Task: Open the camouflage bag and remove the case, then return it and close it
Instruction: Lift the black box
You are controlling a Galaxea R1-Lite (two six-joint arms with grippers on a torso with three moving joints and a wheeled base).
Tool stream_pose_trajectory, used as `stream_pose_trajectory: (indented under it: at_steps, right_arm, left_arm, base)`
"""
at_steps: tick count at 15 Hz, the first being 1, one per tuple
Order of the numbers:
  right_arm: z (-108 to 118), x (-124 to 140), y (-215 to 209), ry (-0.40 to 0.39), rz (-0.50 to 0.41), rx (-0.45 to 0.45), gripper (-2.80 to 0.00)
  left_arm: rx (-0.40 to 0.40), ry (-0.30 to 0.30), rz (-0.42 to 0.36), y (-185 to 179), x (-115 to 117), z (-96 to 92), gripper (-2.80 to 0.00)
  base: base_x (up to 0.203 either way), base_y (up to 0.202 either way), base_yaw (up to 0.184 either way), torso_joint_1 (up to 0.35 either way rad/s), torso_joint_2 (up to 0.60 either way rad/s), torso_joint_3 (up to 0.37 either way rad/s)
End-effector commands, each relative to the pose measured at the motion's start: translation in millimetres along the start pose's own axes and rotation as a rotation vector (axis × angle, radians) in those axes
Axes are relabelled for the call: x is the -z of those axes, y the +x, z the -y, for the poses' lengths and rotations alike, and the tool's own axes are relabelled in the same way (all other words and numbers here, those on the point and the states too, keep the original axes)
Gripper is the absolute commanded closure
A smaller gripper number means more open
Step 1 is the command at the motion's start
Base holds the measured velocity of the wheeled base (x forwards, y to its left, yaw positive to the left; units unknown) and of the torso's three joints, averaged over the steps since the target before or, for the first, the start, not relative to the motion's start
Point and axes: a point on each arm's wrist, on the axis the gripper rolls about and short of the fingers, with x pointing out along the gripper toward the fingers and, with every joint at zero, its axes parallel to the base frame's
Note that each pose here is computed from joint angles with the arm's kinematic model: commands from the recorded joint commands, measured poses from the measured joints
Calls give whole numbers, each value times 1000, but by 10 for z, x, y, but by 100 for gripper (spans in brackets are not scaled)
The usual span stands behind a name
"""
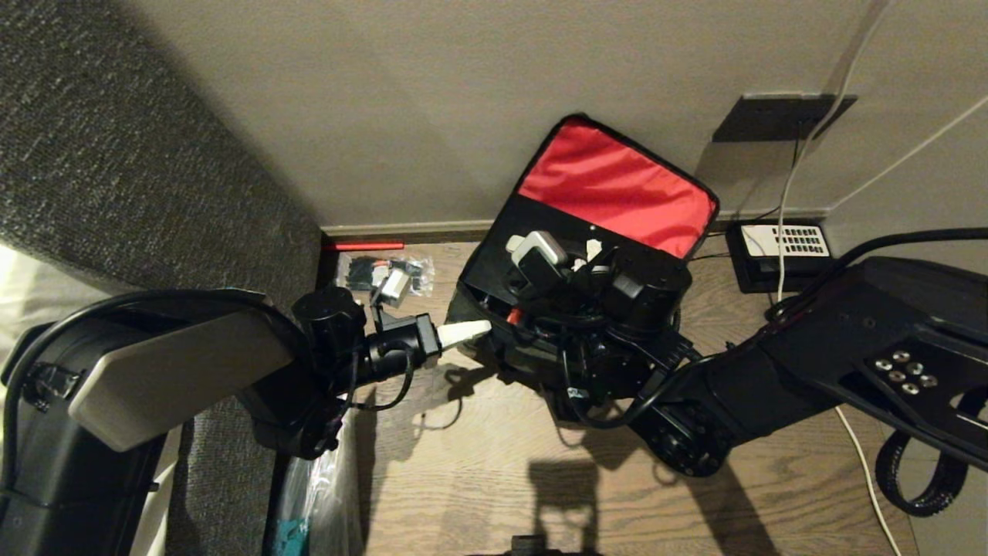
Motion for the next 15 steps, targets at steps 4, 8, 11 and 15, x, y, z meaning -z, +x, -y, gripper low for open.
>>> stream_pose_trajectory:
  at_steps: [4, 8, 11, 15]
  right_arm:
    - [-22, 12, -37, -3, -1, -8, 0]
    - [9, 19, -59, -1, -1, -10, 0]
    - [10, 3, -88, 1, 4, -15, 0]
    - [19, -5, -148, 5, 10, -28, 0]
  left_arm:
    - [20, 17, -2, -40, -40, 128, 0]
    - [23, 30, 10, -56, -90, 146, 0]
    - [18, 28, 13, -72, -98, 110, 0]
    - [36, 50, 7, -48, -134, 109, 0]
  base:
    - [0, 0, 0, 0, 0, 0]
    - [0, 0, 0, 0, 0, 0]
    - [0, 0, 0, 0, 0, 0]
    - [0, 0, 0, 0, 0, 0]
